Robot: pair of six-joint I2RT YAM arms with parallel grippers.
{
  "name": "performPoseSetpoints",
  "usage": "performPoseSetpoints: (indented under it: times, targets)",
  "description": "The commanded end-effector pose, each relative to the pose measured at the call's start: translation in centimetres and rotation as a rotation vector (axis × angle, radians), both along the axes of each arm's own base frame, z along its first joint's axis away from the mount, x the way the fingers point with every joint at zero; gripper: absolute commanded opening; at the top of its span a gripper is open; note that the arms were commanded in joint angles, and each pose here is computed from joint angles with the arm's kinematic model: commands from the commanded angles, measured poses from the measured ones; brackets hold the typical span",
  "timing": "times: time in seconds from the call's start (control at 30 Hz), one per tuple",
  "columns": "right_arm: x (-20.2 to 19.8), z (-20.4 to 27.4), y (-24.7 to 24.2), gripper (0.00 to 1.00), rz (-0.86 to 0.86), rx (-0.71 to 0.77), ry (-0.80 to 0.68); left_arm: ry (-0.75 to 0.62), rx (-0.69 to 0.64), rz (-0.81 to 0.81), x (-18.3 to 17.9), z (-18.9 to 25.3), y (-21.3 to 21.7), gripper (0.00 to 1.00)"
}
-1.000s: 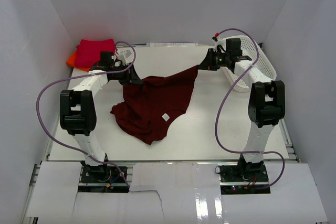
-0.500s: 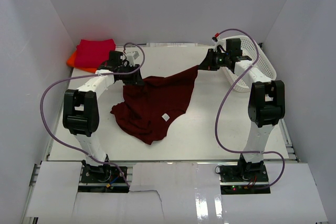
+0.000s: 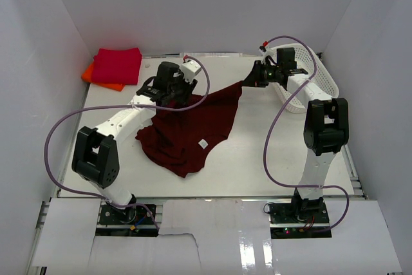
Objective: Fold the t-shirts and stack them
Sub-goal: Flatten out the tshirt
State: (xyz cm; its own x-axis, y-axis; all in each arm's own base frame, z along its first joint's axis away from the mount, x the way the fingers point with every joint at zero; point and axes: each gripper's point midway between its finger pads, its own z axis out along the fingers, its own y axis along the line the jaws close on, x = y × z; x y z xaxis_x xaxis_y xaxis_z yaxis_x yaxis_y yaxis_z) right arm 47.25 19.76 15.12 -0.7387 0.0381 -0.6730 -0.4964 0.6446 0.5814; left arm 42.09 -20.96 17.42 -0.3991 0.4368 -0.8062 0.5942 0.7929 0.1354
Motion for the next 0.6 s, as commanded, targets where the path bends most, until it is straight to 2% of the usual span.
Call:
performPoseSetpoints:
  times: [0.0, 0.07, 0.23, 0.4, 0.43, 0.57]
  targets:
    - [0.6, 1.6, 0.2, 0.08, 0.018, 0.020, -0.032, -0.168, 0.126, 0.067, 2.1, 3.5, 2.8, 0.53]
    - [0.7, 1.6, 0.2, 0.08, 0.014, 0.019, -0.031, -0.214, 0.197, 0.014, 1.2, 3.6, 1.1, 0.53]
    - [0.8, 1.5, 0.2, 0.08, 0.016, 0.021, -0.021, -0.280, 0.450, 0.000, 0.7, 2.6, 0.7, 0.54]
    - [0.6, 1.4, 0.2, 0.08, 0.020, 0.020, -0.012, -0.305, 0.626, -0.217, -1.7, 0.9, -1.2, 0.58]
    - [0.6, 1.3, 0.3, 0.08, 0.021, 0.023, -0.008, -0.307, 0.672, -0.215, -1.9, 0.4, -1.1, 0.58]
    - [0.5, 1.2, 0.4, 0.08, 0.029, 0.033, 0.002, -0.291, 0.715, -0.235, -1.8, -1.0, -0.9, 0.57]
